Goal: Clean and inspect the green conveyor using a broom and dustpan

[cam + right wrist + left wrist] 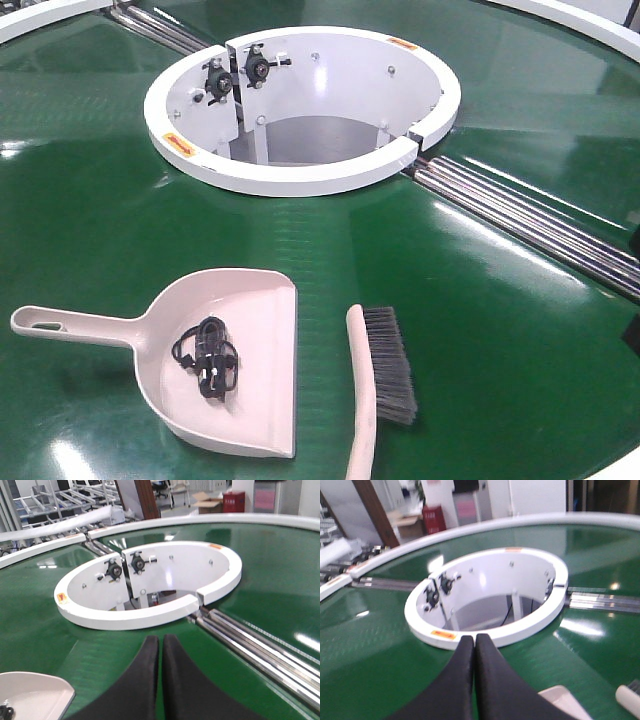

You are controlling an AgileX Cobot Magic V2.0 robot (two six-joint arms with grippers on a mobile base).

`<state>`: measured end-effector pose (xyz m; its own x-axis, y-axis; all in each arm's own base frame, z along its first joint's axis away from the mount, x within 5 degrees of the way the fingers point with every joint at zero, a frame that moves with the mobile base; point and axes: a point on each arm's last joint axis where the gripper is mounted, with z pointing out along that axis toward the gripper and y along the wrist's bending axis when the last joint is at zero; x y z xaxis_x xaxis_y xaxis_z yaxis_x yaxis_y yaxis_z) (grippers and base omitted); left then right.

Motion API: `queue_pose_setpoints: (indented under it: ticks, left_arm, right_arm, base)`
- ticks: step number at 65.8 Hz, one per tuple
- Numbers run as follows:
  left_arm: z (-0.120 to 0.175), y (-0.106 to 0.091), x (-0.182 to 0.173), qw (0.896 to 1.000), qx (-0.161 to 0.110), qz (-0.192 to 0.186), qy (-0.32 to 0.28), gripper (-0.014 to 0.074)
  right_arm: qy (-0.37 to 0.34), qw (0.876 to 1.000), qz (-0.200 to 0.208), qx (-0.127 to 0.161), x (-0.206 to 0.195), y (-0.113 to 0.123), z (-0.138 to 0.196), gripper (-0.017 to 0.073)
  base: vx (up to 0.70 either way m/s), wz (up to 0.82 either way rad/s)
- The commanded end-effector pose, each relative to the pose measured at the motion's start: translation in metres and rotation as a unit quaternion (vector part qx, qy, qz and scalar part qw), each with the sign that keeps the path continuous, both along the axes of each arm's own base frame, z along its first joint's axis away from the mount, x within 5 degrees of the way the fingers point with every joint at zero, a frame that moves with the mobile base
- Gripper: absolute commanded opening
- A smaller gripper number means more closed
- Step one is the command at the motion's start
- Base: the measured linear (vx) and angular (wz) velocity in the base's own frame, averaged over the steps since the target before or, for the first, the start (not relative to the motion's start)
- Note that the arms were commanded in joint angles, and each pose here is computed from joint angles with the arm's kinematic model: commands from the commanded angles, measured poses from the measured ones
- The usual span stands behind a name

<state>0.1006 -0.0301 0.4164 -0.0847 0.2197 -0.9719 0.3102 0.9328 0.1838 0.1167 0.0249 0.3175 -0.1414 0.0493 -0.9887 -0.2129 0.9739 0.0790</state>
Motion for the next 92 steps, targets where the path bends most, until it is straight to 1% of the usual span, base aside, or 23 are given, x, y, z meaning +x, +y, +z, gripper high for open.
queue_pose_setpoints:
  ticks: [1,5,12,16,21,36,72,75,83,88,92]
  left_arm:
    - [-0.006,0.003,-0.013,0.995,-0.047,-0.004,-0.083,-0.0024]
    - [-0.024,0.005,-0.020,0.994,-0.052,-0.002,-0.095,-0.0024]
    - [-0.050,0.008,-0.029,0.992,-0.060,-0.001,-0.108,-0.0024]
    - [-0.060,0.009,-0.032,0.992,-0.065,0.000,-0.112,-0.0024]
    - [-0.067,0.010,-0.035,0.992,-0.064,-0.001,-0.108,-0.0024]
    - [-0.071,0.010,-0.036,0.994,-0.058,-0.001,-0.092,-0.0023]
    - [-0.072,0.010,-0.036,0.994,-0.057,-0.001,-0.089,-0.0022]
    - [-0.073,0.010,-0.036,0.995,-0.056,0.003,-0.086,-0.0022]
    - [-0.077,0.015,-0.036,0.994,-0.055,0.035,-0.086,-0.0022]
    - [-0.091,0.017,-0.037,0.993,-0.069,0.056,-0.080,-0.0022]
    - [-0.108,0.020,-0.038,0.992,-0.076,0.074,-0.074,-0.0022]
  right_arm:
    - [-0.067,0.998,-0.017,-0.011,-0.005,-0.004,0.017,-0.0005]
    - [-0.073,0.997,-0.022,-0.010,-0.009,-0.006,0.010,-0.0005]
    - [-0.061,0.998,-0.030,-0.011,-0.013,-0.008,-0.016,-0.0005]
    - [-0.056,0.998,-0.033,-0.011,-0.014,-0.009,-0.025,-0.0005]
    - [-0.054,0.998,-0.035,-0.011,-0.014,-0.009,-0.028,-0.0005]
    - [-0.055,0.998,-0.035,-0.012,-0.014,-0.009,-0.028,-0.0005]
    - [-0.054,0.998,-0.034,-0.012,-0.014,-0.009,-0.028,-0.0005]
    - [-0.054,0.998,-0.034,-0.012,-0.014,-0.009,-0.028,-0.0005]
    - [-0.054,0.998,-0.034,-0.012,-0.014,-0.009,-0.028,-0.0005]
    - [-0.054,0.998,-0.034,-0.012,-0.014,-0.009,-0.028,-0.0005]
    - [-0.054,0.998,-0.034,-0.012,-0.014,-0.009,-0.028,-0.0005]
  base:
    - [0.00,0.00]
    - [0.00,0.00]
    - [0.00,0.00]
    - [0.00,0.00]
    - [0.00,0.00]
    - [0.00,0.00]
    - [0.00,0.00]
    - [0.00,0.00]
    - [0.00,0.00]
    - [0.00,0.00]
    - [0.00,0.00]
